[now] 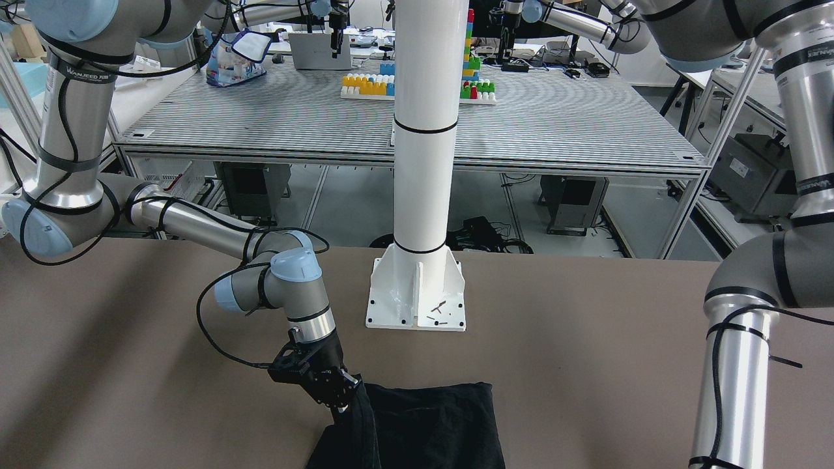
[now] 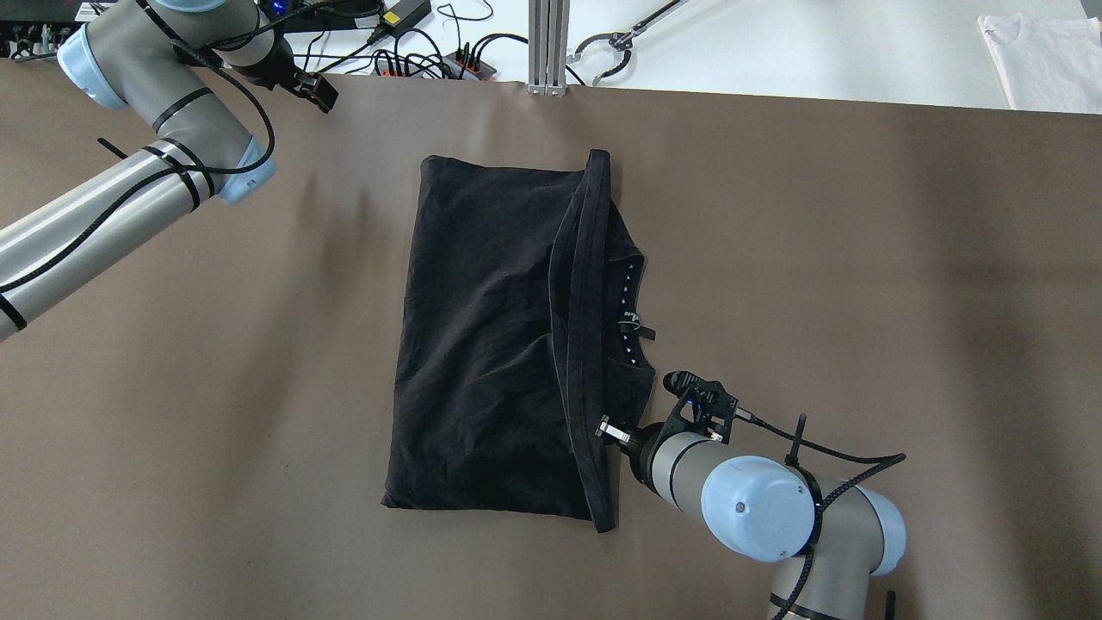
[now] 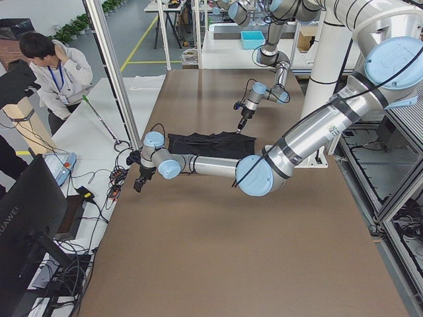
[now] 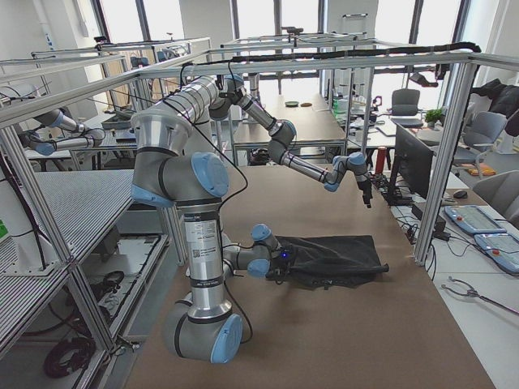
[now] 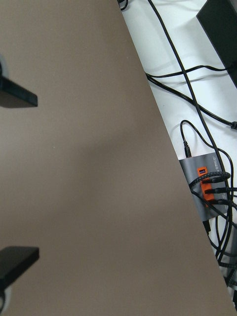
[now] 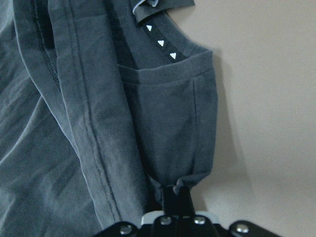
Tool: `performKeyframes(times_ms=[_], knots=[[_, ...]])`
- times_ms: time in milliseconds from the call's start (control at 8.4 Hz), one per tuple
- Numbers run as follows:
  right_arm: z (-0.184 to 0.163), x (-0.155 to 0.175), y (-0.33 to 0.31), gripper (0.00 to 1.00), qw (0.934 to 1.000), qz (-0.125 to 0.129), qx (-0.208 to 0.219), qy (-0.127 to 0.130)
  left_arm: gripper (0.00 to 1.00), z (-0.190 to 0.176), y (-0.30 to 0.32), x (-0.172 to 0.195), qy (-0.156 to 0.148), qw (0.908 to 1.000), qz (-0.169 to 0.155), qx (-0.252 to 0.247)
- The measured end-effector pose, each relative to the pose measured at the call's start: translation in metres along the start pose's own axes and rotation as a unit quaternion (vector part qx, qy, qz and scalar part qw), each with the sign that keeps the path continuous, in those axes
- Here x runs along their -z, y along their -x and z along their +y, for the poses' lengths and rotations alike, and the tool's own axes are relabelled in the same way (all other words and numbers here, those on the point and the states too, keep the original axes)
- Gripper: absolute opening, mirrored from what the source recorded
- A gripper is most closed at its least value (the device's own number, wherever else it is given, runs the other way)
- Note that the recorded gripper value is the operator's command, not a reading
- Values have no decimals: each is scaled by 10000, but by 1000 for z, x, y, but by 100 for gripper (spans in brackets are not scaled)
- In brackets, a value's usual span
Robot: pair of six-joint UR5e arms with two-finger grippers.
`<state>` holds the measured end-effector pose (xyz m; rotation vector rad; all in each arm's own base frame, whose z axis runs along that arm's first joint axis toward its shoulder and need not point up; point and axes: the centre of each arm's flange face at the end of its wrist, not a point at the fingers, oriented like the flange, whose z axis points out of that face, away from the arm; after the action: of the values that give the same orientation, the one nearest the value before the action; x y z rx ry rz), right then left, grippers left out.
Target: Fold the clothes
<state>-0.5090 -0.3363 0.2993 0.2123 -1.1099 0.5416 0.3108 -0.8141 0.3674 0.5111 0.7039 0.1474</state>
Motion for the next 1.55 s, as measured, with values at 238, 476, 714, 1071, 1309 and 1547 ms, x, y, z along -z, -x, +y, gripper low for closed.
performKeyframes(times_ms=[238, 476, 714, 1071, 1309, 1547], knots=[[-3, 0, -9, 10, 9999, 63, 86, -11, 100, 2, 1, 1, -18, 10000, 9, 4], [-7, -1, -16, 93, 9997, 120, 221, -41, 100, 3, 1, 1, -20, 10000, 13, 8], [-10, 1, -17, 94, 9988, 117, 480, -76, 100, 8, 3, 1, -25, 10000, 16, 14], [-39, 4, -1, 94, 9947, 220, 960, -287, 100, 10, 2, 2, -38, 10000, 28, 10], [-52, 4, 42, 94, 9918, 498, 1091, -442, 100, 11, 0, 0, -31, 10000, 40, -5], [-56, -14, 78, 94, 9864, 927, 1262, -508, 100, 13, -4, -1, -19, 10000, 54, -22]])
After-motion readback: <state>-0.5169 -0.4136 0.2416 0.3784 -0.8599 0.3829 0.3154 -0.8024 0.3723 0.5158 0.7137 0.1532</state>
